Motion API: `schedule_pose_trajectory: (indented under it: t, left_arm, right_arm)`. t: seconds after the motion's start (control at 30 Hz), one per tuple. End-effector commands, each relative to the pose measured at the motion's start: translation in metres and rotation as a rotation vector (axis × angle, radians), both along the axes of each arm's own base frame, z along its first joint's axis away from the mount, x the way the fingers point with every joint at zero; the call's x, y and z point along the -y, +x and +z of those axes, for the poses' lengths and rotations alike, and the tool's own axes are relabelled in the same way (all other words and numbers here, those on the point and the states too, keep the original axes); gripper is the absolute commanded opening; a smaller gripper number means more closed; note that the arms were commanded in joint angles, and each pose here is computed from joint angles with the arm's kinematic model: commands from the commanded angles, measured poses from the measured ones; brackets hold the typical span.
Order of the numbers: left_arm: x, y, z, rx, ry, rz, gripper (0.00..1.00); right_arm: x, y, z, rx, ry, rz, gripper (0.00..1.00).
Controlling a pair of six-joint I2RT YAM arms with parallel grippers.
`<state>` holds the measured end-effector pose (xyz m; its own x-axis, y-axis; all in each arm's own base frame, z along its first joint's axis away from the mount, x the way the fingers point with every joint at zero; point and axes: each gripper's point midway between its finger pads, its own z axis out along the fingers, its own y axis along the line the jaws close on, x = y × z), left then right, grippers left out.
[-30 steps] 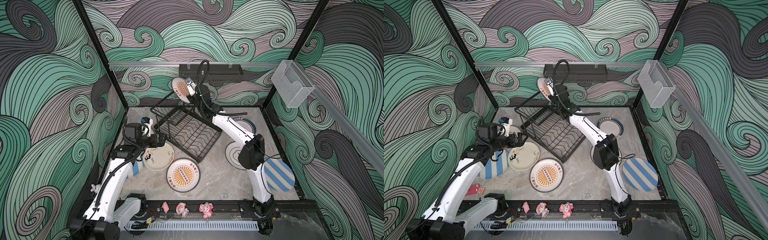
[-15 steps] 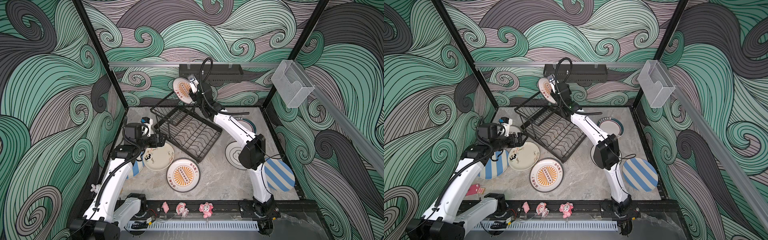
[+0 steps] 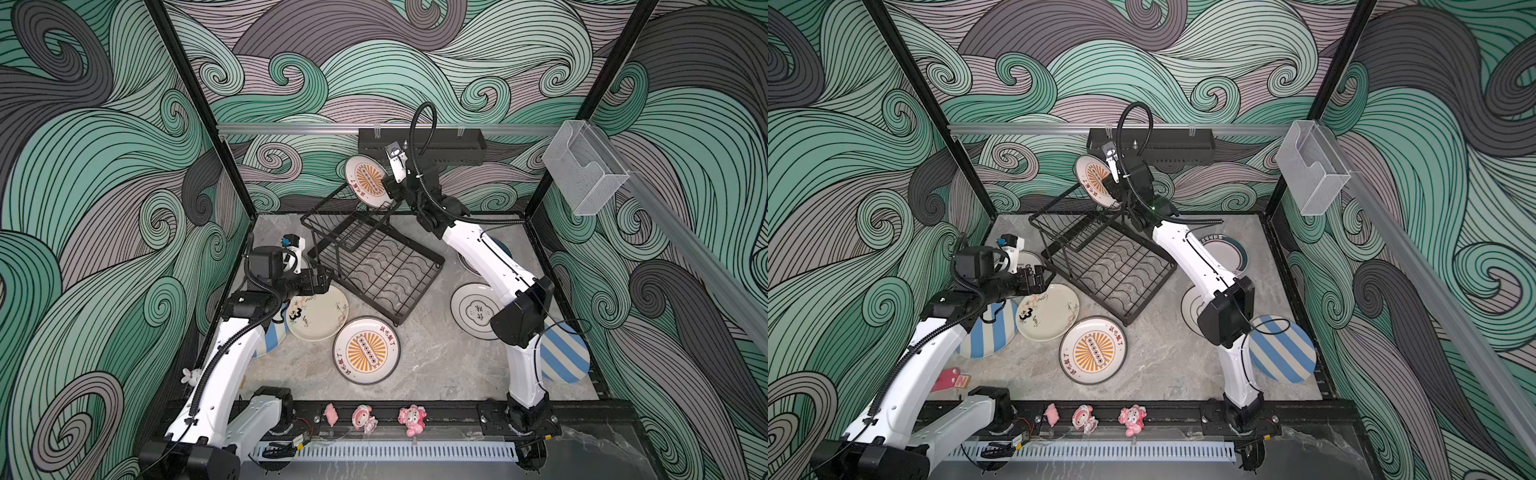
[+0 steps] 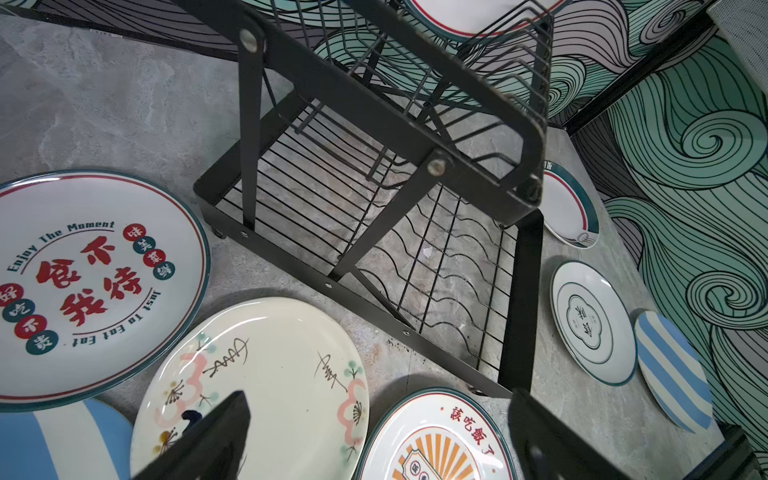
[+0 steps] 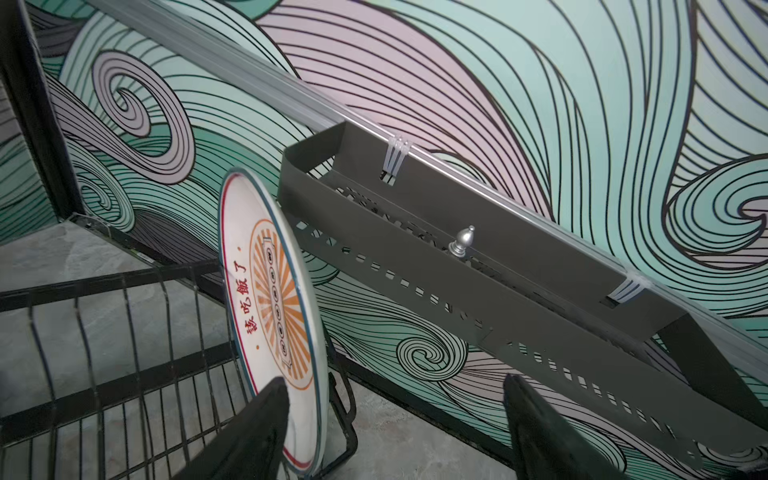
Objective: Load the plates into the dish rack
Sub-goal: 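Lower the plate upright into the rack's farthest slot and open the right gripper, then withdraw the right gripper to the second orange plate while left approaches it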
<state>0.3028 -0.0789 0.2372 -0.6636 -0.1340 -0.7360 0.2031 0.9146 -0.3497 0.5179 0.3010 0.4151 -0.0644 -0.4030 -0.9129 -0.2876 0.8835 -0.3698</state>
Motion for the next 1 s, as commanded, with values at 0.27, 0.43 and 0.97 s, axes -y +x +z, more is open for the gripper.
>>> schedule_pose_trajectory:
  t: [0.27,0.43,0.97]
  left_arm:
    - [0.003,-0.010,0.012,-0.012,-0.057,0.009,0.99]
    - [0.013,-0.016,0.005,-0.032,-0.164,0.008,0.99]
    - [0.012,-0.044,-0.065,-0.224,-0.189,0.114,0.99]
  right_arm:
    - [0.018,-0.104,0.003,-0.269,0.142,0.233,0.87]
    - [0.036,-0.153,-0.031,-0.394,0.216,0.275,0.87]
    - [0.075,-0.276,-0.186,-0.790,0.415,0.313,0.91]
